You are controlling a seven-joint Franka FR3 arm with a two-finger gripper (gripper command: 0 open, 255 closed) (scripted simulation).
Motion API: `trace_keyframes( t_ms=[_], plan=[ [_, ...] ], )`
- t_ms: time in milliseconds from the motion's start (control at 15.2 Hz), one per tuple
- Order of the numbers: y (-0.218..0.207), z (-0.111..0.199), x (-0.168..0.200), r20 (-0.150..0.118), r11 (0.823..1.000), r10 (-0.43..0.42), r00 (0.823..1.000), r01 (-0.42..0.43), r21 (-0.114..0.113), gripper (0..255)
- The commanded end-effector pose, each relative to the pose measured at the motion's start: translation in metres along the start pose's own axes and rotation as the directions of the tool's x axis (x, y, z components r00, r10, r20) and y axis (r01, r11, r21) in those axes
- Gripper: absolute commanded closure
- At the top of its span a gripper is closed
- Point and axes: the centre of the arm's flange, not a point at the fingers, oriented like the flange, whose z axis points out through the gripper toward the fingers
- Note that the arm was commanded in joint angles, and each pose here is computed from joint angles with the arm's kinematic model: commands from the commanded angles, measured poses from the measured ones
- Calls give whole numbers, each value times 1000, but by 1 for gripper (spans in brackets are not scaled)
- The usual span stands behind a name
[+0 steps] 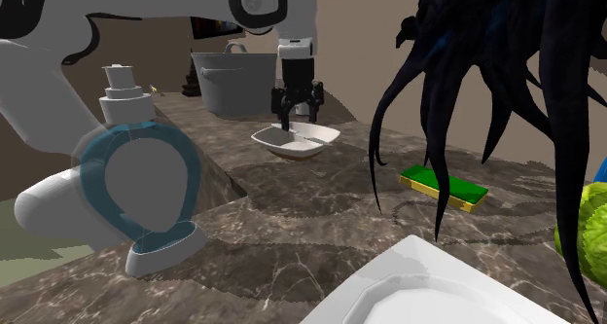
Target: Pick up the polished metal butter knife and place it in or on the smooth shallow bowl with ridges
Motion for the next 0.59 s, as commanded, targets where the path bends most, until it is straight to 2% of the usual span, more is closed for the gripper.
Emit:
trace_keyframes(
  t_ms=[0, 66, 528],
  plan=[
    [1, -23, 0, 0, 1000, 0, 1000, 0, 0, 0],
    [1, -33, 0, 0, 1000, 0, 1000, 0, 0, 0],
    [1, -33, 0, 0, 1000, 0, 1000, 0, 0, 0]
  ],
)
